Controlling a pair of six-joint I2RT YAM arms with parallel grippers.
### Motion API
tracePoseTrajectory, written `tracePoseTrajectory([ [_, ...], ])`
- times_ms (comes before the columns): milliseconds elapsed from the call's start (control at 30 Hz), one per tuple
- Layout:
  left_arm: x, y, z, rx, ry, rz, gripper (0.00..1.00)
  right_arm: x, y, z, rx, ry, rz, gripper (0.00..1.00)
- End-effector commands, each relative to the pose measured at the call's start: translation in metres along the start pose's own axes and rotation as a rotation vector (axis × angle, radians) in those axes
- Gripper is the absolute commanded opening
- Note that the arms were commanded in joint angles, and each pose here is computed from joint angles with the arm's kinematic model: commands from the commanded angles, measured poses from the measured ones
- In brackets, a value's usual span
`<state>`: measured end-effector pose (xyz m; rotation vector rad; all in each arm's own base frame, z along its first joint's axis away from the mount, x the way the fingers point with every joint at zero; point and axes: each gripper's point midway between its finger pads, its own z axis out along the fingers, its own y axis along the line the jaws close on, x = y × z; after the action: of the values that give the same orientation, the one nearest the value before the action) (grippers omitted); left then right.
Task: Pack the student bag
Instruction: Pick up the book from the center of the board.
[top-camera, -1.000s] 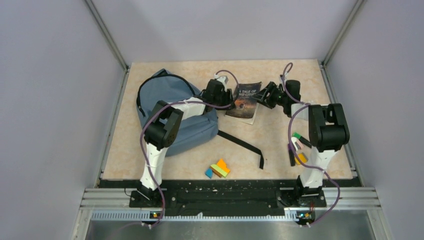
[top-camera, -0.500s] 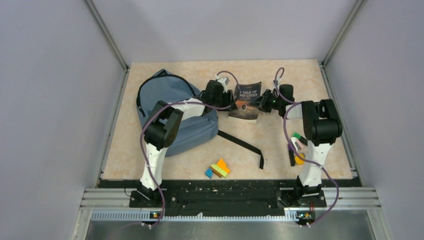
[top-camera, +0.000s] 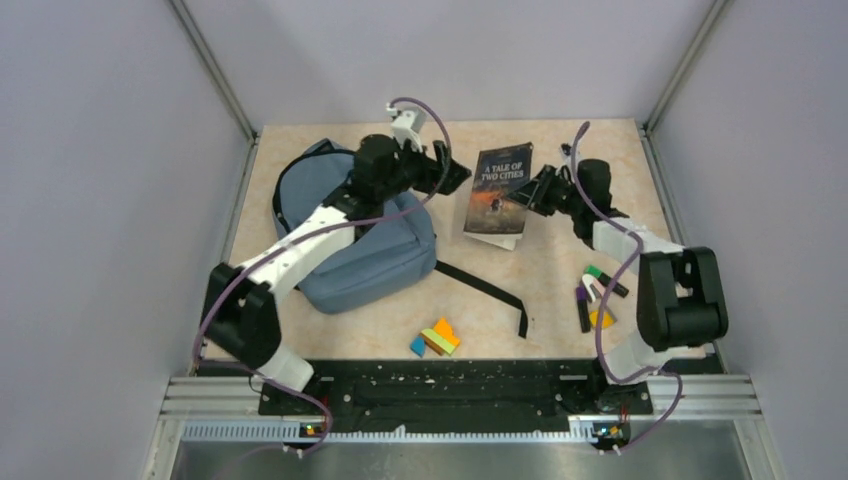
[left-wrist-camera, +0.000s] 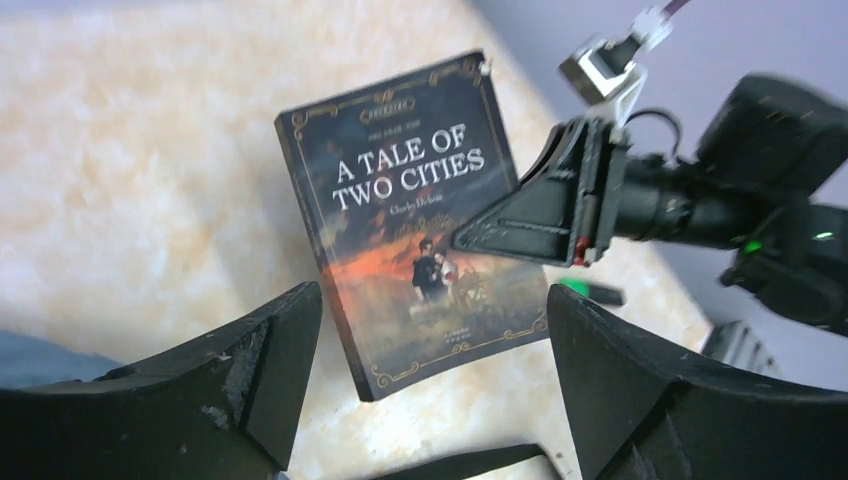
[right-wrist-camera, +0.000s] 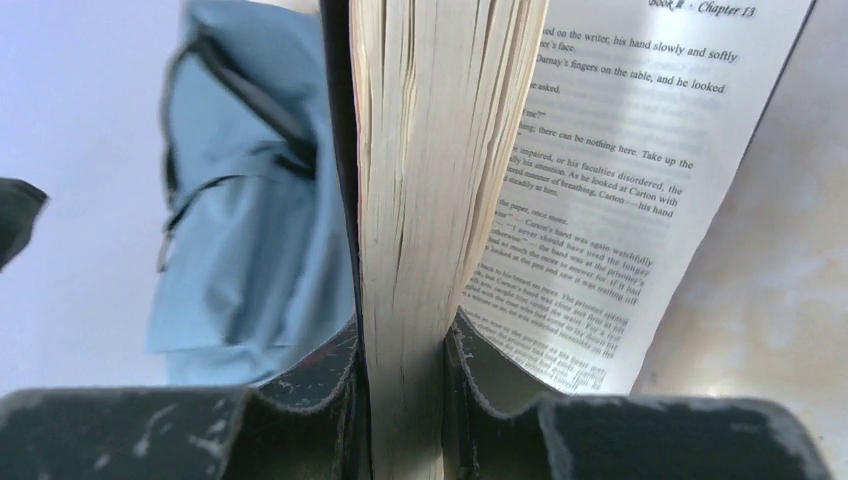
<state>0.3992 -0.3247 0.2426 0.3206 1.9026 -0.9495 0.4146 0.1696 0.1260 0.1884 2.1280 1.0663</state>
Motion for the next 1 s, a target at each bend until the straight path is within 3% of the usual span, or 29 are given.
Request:
tracePoseTrajectory([
  [0,-0.053,-0.039,-0.056,0.063,-0.151,0.058,0.89,-0.055,0.124,-0.064,-0.321,-0.203,-0.243,0.00],
  [333,-0.060,-0.090,-0.137,0.349,-0.227,-0.075,0.95,-0.014,0.243,-0.147,-0.687,-0.233,-0.459,0.00],
  [500,-0.048,-0.113,-0.157,0.456,-0.159,-0.044,0.96,0.009,0.282,-0.168,-0.836,-0.212,-0.542,0.00],
  [700,-0.041,-0.099,-0.164,0.357,-0.176,-0.057,0.97,0.030,0.309,-0.180,-0.982,-0.177,-0.614,0.00],
  [900,-0.047,-0.115,-0.181,0.440,-0.229,-0.093,0.69,0.048,0.313,-0.165,-1.030,-0.105,-0.627,0.00],
  [967,-0.047,-0.116,-0.184,0.441,-0.236,-0.099,0.53,0.053,0.314,-0.159,-1.032,-0.086,-0.627,0.00],
])
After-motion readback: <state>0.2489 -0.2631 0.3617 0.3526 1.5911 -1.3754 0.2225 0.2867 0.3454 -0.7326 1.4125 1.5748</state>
